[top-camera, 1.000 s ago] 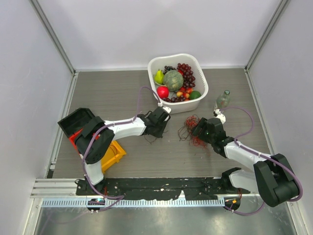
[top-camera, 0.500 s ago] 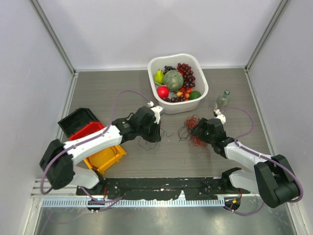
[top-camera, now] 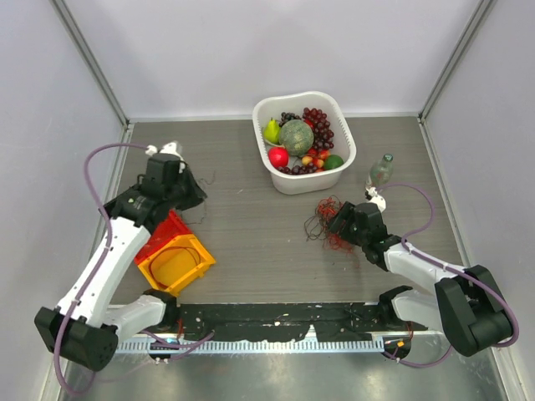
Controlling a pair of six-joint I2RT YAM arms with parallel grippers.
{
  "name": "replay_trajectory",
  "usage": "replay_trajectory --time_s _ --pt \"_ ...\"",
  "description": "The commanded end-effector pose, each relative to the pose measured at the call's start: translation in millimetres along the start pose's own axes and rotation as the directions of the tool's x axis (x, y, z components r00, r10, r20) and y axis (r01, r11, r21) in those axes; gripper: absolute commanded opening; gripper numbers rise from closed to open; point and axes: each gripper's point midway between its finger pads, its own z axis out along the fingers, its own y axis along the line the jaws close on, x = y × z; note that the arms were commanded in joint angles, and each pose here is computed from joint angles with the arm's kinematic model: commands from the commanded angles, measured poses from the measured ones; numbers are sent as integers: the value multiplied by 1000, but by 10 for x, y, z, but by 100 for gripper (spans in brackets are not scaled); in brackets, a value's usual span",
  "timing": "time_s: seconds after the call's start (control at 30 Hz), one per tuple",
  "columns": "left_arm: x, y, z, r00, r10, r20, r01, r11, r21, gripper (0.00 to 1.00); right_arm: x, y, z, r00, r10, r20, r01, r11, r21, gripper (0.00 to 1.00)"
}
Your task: Untangle the cables
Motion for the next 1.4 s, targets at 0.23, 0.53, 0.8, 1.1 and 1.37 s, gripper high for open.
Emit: replay_trajectory --time_s 0.23,0.53,0.8,1.1,1.37 --pt "-168 1029 -461 931 -287 226 358 840 -407 0 197 -128 -34 997 -23 -67 25 999 23 68" --pt "-66 1575 -345 837 -425 344 547 673 -498 0 200 -127 -32 997 -23 -69 25 999 23 68" --pt "245 1828 -128 743 -589 317 649 523 -552 0 195 -121 -29 997 -23 -68 25 999 22 68" --pt "354 1988 24 692 -638 337 695 462 -551 0 200 -118 -18 997 -25 -74 27 999 23 68" --pt "396 2204 217 603 -720 345 754 373 -541 3 200 -118 -18 997 -25 -74 27 999 23 68"
